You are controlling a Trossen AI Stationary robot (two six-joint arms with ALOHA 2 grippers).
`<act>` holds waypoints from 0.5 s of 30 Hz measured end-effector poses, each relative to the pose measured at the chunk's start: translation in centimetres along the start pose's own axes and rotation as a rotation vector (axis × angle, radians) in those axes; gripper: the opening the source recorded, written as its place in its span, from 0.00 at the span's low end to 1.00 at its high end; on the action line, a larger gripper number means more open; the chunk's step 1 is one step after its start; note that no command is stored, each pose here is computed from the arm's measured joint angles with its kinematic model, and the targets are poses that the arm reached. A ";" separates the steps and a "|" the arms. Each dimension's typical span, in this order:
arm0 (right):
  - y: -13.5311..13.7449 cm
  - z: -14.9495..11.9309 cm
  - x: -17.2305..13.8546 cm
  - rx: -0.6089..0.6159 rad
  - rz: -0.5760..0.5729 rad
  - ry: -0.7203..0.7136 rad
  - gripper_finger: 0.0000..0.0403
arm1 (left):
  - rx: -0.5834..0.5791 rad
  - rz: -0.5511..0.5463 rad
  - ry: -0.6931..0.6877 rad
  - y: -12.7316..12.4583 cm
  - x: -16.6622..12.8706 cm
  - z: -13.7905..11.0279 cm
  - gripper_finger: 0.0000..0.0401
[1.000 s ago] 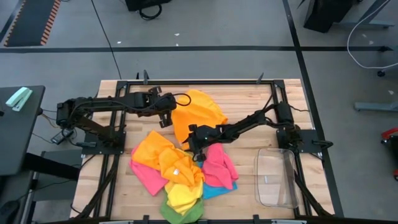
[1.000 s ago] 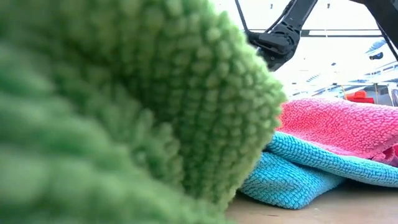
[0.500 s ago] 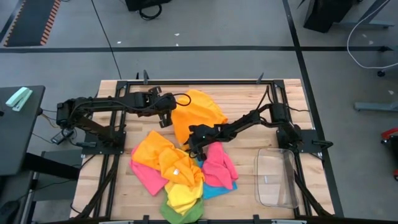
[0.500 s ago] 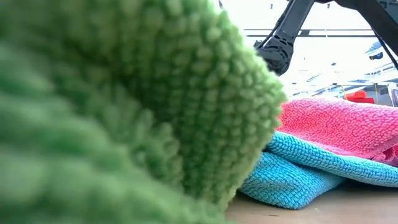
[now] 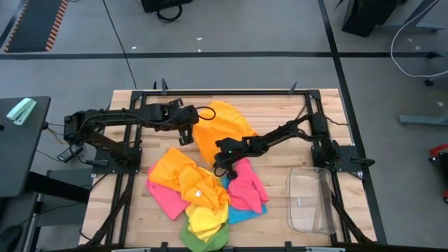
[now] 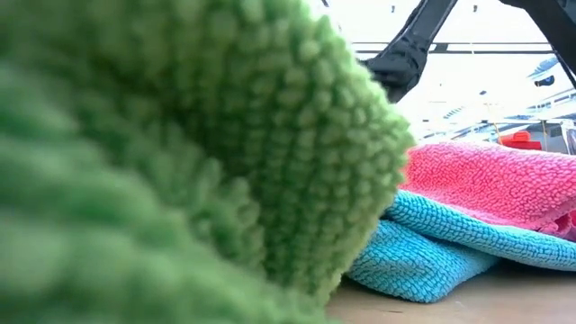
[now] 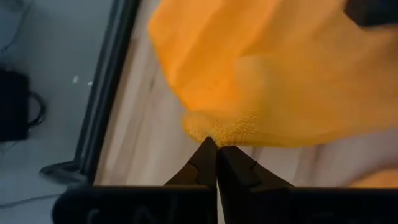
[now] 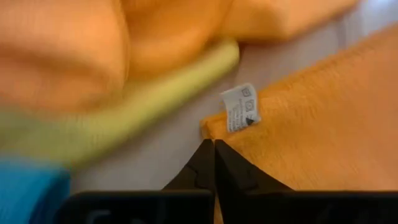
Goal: Fold microfiber towels
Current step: Fold the orange towel
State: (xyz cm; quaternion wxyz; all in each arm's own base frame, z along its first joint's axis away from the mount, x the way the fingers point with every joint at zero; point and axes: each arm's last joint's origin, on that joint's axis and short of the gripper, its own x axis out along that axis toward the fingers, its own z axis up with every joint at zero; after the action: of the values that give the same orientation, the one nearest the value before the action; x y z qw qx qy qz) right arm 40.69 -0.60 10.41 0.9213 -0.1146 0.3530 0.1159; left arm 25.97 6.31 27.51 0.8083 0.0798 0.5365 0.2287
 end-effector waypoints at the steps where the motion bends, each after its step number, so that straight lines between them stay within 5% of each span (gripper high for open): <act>1: 0.0 0.2 -0.6 -0.014 -0.017 0.022 0.01 | 0.015 -0.018 -0.004 -0.1 0.0 0.0 0.03; 8: -0.4 2.3 -4.6 -0.060 -0.086 0.068 0.01 | 0.082 -0.086 -0.049 -0.8 -0.3 0.4 0.09; 15: -0.2 3.9 -7.7 -0.016 -0.060 0.048 0.01 | 0.175 -0.102 -0.063 -1.8 -0.7 0.4 0.02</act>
State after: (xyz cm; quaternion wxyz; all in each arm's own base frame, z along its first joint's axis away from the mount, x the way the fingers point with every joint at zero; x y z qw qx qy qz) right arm 37.60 -0.67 18.51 0.9147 -0.1353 0.3703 0.0882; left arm 26.64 4.49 27.58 0.8254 0.1299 0.5320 0.1368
